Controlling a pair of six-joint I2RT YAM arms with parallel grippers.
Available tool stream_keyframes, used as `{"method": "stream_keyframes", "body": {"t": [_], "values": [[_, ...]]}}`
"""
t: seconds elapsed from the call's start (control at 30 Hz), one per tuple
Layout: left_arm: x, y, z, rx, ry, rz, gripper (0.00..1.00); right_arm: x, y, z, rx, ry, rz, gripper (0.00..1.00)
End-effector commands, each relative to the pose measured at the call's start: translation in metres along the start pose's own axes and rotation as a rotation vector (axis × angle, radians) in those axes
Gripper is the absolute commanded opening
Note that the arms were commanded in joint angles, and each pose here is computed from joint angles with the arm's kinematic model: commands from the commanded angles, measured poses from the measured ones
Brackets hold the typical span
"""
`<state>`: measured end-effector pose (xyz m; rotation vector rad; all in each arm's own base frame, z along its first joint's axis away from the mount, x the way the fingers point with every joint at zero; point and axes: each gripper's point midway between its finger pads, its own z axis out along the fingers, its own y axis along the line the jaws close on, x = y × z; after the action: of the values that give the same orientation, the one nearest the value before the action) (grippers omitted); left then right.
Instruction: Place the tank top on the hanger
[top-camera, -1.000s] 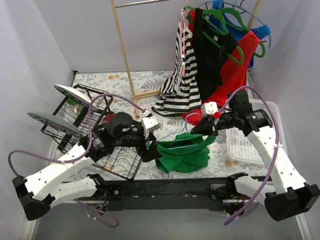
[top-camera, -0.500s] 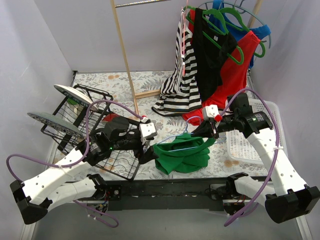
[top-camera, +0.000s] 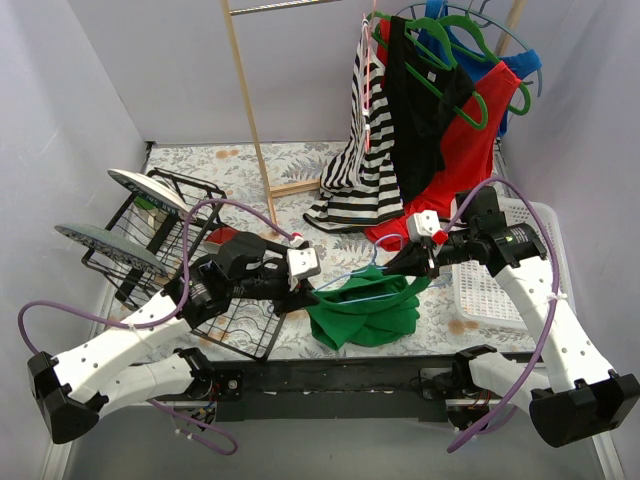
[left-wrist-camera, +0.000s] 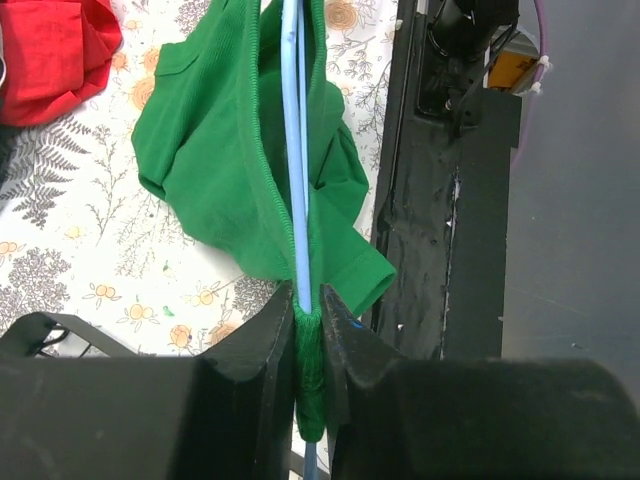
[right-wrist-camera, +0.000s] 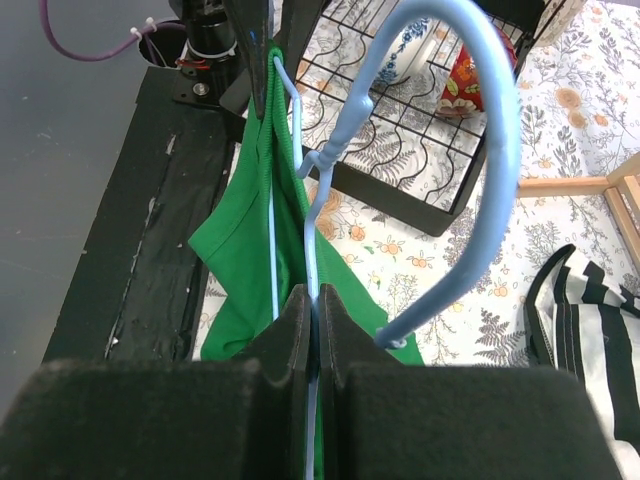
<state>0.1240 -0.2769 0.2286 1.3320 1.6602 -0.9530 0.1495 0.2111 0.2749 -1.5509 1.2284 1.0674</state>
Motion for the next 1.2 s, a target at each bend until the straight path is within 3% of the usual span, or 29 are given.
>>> {"method": "stream_keyframes", "body": {"t": [0.0, 0.07, 0.2, 0.23, 0.27, 0.37, 0.53, 0.7, 0.87, 1.0, 1.17], "values": [[-0.003, -0.005, 0.003, 0.032, -0.017, -0.016, 0.08, -0.015, 0.006, -0.001, -0.022, -0.055, -0.026, 0.01], [0.003, -0.006, 0.005, 0.036, 0.008, -0.047, 0.00, -0.015, 0.005, -0.001, -0.022, -0.056, -0.024, 0.01], [0.010, -0.006, 0.004, 0.015, 0.055, -0.152, 0.00, -0.013, 0.002, -0.001, -0.003, -0.046, 0.009, 0.04], [0.010, -0.007, 0.003, 0.004, 0.059, -0.188, 0.00, -0.012, 0.000, -0.001, 0.006, -0.044, 0.013, 0.10], [0.010, -0.009, -0.002, -0.003, 0.061, -0.209, 0.00, -0.012, -0.005, -0.002, 0.028, -0.036, 0.003, 0.27], [0.010, -0.011, -0.014, -0.048, 0.047, -0.259, 0.00, -0.012, -0.017, -0.008, 0.088, -0.022, 0.007, 0.49], [0.006, -0.007, -0.037, -0.156, -0.002, -0.332, 0.00, -0.018, -0.051, -0.038, 0.282, 0.000, 0.043, 0.59], [-0.004, 0.011, -0.069, -0.362, -0.061, -0.439, 0.00, -0.009, -0.089, -0.082, 0.549, 0.029, 0.101, 0.61], [-0.021, 0.031, -0.109, -0.557, -0.170, -0.480, 0.00, 0.021, -0.100, -0.107, 0.687, 0.008, 0.207, 0.63], [-0.059, 0.045, -0.146, -0.683, -0.312, -0.452, 0.00, 0.038, -0.101, -0.114, 0.718, -0.005, 0.245, 0.63], [-0.100, 0.065, -0.162, -0.773, -0.395, -0.383, 0.00, 0.056, -0.098, -0.110, 0.681, -0.035, 0.298, 0.62]]}}
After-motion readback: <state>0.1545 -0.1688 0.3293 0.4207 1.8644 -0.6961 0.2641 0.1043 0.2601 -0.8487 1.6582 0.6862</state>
